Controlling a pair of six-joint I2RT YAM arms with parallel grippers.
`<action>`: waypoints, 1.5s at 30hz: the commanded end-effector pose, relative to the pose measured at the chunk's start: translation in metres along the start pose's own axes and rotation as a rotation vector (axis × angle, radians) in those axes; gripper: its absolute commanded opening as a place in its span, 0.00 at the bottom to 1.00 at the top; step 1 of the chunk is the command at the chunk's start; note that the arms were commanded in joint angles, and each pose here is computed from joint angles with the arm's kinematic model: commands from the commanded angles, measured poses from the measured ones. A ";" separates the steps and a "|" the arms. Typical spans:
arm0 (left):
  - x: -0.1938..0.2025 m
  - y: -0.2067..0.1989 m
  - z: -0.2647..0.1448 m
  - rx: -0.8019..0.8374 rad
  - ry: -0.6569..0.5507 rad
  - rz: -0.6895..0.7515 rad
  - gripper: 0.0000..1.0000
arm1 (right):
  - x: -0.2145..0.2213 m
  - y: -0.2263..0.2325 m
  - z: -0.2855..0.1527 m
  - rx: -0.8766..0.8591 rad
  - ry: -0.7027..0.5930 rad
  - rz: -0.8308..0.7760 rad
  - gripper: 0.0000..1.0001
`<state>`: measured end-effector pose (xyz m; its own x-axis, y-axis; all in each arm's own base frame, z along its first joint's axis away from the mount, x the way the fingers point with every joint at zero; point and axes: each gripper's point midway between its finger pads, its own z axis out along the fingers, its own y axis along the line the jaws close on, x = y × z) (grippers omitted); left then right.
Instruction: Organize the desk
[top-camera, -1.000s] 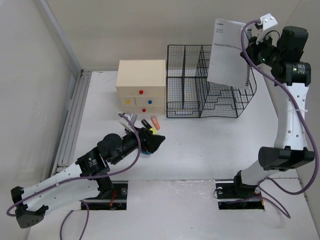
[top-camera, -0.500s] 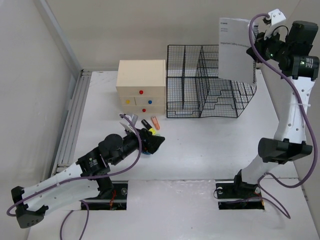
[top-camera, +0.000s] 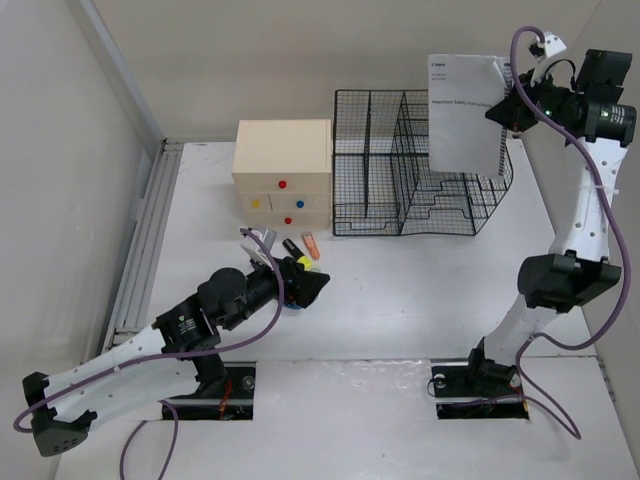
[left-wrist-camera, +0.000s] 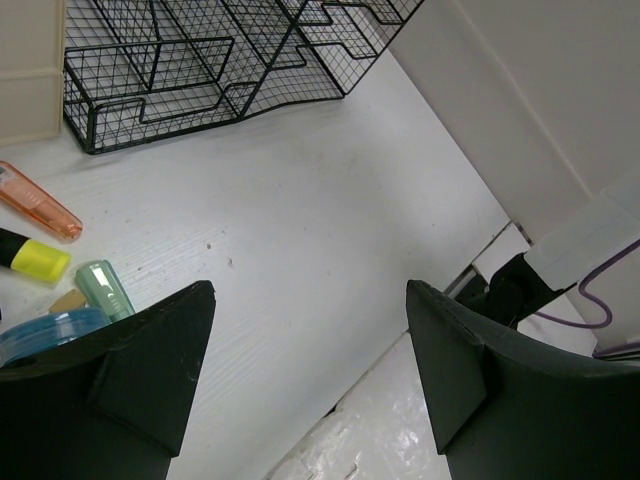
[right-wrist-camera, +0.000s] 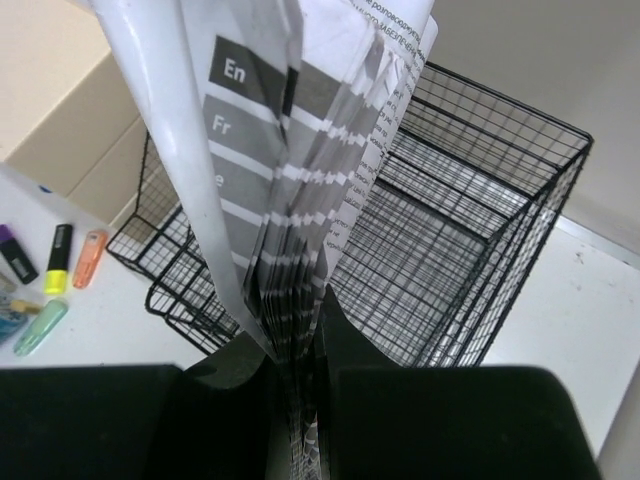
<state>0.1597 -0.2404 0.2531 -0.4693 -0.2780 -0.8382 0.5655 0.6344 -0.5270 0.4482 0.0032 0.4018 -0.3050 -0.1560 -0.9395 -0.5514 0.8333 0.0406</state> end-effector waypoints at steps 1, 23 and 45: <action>-0.007 -0.004 0.000 0.016 -0.031 0.010 0.74 | -0.012 0.025 0.001 -0.172 -0.053 0.014 0.00; -0.006 -0.002 0.004 0.003 -0.029 0.012 0.74 | -0.041 0.052 -0.030 -0.234 -0.128 -0.032 0.00; -0.002 0.001 0.004 -0.002 -0.021 0.014 0.74 | -0.033 0.061 -0.038 -0.238 -0.116 0.001 0.00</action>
<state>0.1623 -0.2415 0.2466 -0.4742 -0.2660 -0.8393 0.5545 0.6502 -0.5194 0.4107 0.0295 0.4282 -0.2809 -0.0860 -0.9559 -0.6886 0.7118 0.1383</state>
